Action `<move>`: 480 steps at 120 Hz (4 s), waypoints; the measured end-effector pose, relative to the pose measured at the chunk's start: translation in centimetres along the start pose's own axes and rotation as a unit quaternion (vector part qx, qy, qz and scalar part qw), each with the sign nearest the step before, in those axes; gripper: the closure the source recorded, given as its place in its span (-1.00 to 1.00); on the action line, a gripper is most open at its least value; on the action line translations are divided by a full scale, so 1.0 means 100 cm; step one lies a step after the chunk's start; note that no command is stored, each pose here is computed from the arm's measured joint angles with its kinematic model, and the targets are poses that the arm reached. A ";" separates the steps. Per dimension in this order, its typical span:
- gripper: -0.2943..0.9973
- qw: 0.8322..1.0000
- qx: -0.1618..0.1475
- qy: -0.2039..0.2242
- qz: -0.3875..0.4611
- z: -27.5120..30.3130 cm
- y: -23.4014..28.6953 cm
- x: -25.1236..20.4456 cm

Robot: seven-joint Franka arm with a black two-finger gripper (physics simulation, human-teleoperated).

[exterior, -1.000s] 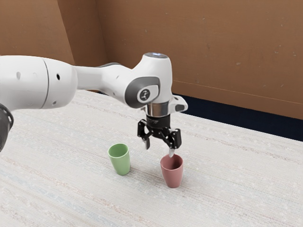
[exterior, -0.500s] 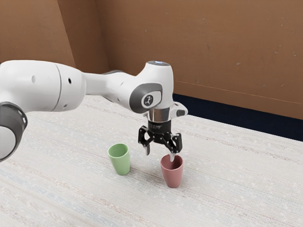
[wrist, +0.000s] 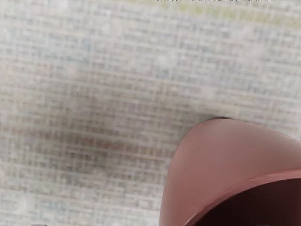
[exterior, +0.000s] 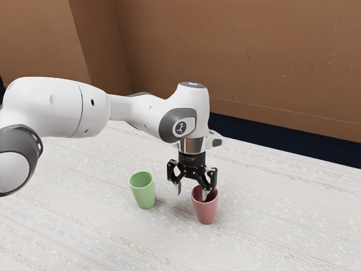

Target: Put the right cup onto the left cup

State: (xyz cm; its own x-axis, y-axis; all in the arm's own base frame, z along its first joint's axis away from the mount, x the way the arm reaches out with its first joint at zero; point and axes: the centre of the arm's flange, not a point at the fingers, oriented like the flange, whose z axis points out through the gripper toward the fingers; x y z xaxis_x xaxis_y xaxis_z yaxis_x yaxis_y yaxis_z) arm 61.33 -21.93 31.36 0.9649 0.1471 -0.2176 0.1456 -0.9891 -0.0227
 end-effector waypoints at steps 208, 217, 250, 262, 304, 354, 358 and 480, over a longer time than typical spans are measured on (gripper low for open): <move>0.67 0.997 -0.020 0.071 -0.017 -0.142 -0.029 -0.060; 0.67 0.997 -0.020 0.072 -0.025 -0.149 -0.043 -0.065; 0.67 0.995 -0.022 0.072 -0.064 -0.164 -0.097 -0.070; 0.67 0.994 -0.022 0.070 -0.081 -0.166 -0.119 -0.069; 0.67 0.991 -0.021 0.057 -0.121 -0.157 -0.169 -0.065; 0.67 0.989 -0.018 0.044 -0.143 -0.140 -0.193 -0.048; 0.67 0.989 -0.017 0.043 -0.141 -0.138 -0.190 -0.046; 0.67 0.989 -0.011 0.028 -0.147 -0.110 -0.194 -0.034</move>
State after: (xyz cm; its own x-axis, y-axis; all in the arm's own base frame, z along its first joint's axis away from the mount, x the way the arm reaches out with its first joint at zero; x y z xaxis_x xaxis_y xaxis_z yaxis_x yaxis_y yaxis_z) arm 57.61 -3.10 43.27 0.8905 0.4295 -0.1504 0.4260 -0.9030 -0.0564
